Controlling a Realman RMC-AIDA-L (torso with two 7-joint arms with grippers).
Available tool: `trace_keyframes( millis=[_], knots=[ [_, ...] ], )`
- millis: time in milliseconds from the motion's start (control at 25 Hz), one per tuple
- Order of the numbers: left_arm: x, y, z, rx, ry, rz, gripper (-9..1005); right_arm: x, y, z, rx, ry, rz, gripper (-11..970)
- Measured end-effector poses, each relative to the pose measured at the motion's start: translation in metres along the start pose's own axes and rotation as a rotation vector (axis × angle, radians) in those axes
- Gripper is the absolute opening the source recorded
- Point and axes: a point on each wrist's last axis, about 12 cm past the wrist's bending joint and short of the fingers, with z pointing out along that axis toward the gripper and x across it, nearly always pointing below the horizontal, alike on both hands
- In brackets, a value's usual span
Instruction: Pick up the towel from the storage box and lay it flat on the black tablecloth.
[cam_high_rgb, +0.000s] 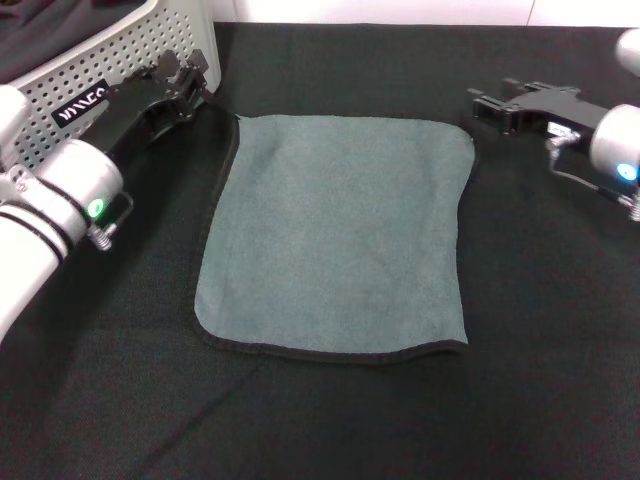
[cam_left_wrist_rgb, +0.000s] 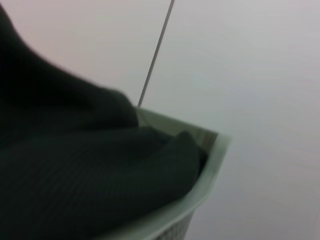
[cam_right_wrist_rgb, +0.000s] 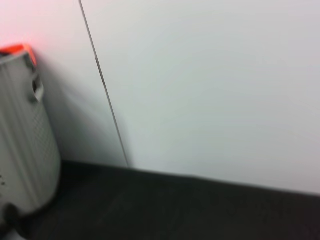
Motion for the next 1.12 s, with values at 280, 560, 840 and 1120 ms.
trace_keyframes(
  millis=[280,560,840,1120],
  knots=[
    [0.009,-0.002,-0.045,0.094,-0.074,-0.007,455,0.005,0.014,-0.036,-0.151,-0.131,-0.034,686],
    [0.018,-0.023,-0.102,0.312,-0.15,0.029,705,0.013,0.031,-0.072,-0.408,-0.209,-0.074,842],
    [0.035,-0.05,-0.127,0.645,0.011,0.086,821,0.031,0.051,-0.106,-0.794,-0.024,-0.281,868],
    [0.045,-0.059,-0.142,0.772,0.098,0.083,826,0.033,0.055,-0.159,-1.026,-0.004,-0.302,863]
  ],
)
